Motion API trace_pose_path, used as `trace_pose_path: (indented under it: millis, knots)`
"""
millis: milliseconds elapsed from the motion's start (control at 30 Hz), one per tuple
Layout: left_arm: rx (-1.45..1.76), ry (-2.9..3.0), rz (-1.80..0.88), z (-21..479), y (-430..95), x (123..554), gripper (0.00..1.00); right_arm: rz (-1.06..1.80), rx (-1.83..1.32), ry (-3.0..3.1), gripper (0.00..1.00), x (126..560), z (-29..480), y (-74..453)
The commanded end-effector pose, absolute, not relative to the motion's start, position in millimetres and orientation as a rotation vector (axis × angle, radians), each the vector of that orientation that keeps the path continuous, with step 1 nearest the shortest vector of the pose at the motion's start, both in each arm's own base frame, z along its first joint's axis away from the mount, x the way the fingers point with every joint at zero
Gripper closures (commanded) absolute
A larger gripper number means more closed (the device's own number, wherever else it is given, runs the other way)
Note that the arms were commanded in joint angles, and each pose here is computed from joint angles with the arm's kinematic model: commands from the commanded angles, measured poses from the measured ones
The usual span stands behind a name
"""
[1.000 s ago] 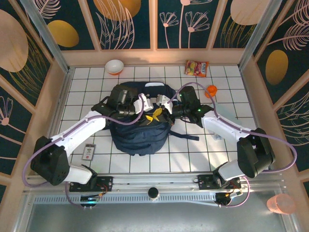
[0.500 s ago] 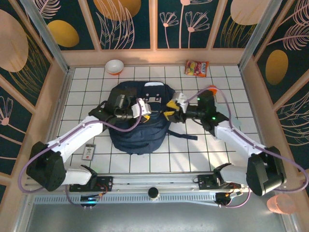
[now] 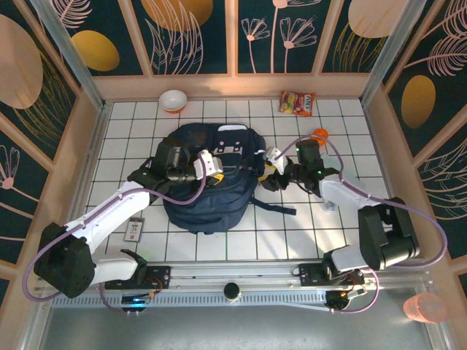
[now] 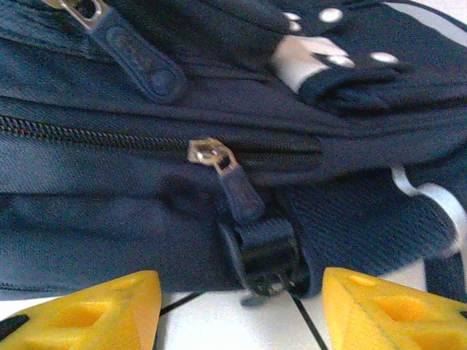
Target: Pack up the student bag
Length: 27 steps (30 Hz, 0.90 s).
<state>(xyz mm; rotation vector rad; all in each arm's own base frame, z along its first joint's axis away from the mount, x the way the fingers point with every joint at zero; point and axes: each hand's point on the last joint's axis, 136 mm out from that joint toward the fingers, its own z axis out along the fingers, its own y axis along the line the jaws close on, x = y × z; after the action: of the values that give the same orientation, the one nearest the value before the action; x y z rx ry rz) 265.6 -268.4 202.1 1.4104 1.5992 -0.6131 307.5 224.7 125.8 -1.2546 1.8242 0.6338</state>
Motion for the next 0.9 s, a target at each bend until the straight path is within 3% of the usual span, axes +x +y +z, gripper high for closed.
trace_pose_path:
  millis: [0, 200, 433, 867]
  knots:
    - [1.409, 1.387, -0.627, 251.8, -278.6, 262.0, 1.00, 0.626, -1.343, 1.695, 0.41, 319.6, 144.0, 241.1]
    - [1.413, 1.387, -0.629, 251.5, -277.5, 259.6, 1.00, 0.701, -1.390, 1.649, 0.42, 326.8, 145.2, 256.2]
    - [1.390, 1.386, -0.601, 252.1, -276.7, 265.1, 1.00, 0.786, -1.476, 1.710, 0.53, 309.1, 127.2, 263.4]
    - [1.383, 1.397, -0.576, 251.4, -277.8, 273.0, 1.00, 0.955, -1.418, 1.681, 0.76, 290.6, 153.8, 266.8]
